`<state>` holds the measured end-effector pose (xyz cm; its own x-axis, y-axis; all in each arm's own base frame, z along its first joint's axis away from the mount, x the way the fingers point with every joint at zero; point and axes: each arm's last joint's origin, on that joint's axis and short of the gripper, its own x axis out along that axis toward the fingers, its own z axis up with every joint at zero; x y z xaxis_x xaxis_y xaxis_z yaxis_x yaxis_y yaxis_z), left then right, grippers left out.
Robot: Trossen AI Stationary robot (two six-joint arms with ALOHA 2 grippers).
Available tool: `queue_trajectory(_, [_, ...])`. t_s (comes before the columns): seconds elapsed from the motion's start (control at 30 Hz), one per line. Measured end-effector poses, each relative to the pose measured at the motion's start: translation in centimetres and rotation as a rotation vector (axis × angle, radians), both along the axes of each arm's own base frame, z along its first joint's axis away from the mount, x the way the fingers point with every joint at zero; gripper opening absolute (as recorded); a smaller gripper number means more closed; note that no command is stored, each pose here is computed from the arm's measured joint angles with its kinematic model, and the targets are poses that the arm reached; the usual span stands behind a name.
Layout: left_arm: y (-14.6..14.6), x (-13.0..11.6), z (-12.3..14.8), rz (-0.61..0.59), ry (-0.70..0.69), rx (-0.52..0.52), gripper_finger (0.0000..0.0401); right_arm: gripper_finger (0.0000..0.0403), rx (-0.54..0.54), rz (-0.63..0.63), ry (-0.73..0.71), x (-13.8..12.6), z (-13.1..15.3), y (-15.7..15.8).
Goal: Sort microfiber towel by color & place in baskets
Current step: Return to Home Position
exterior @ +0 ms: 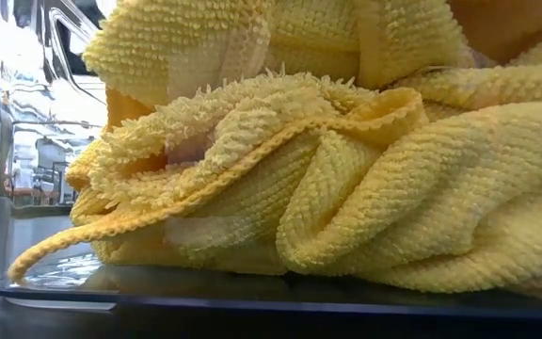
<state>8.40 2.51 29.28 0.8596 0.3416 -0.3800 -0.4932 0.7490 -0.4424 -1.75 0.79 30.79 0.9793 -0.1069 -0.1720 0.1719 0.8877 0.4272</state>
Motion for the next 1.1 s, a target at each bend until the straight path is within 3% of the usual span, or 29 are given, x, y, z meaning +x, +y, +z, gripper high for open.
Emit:
queue_trajectory(0.23, [0.3, 1.6, -4.1, 0.017, -0.019, -0.09, 0.0352, 0.0242, -0.029, 0.011, -0.03, 2.7, -1.9, -0.6])
queue_trajectory(0.43, [0.4, 2.6, -5.8, 0.036, -0.102, -0.069, 0.0352, 0.0242, 0.008, 0.025, -0.043, 5.3, -4.3, -1.2])
queue_trajectory(0.67, [0.3, 2.9, -8.1, 0.014, -0.051, -0.041, 0.0352, 0.0242, 0.029, -0.061, -0.172, 7.7, -6.2, -2.0])
queue_trajectory(0.9, [0.2, 3.1, -11.5, -0.001, -0.015, -0.027, 0.0352, 0.0242, 0.185, -0.104, -0.071, 9.8, -11.4, -2.6])
queue_trajectory(1.1, [0.2, 3.1, -14.2, -0.003, -0.011, -0.029, 0.0352, 0.0242, 0.256, -0.129, -0.149, 10.9, -13.4, -2.9])
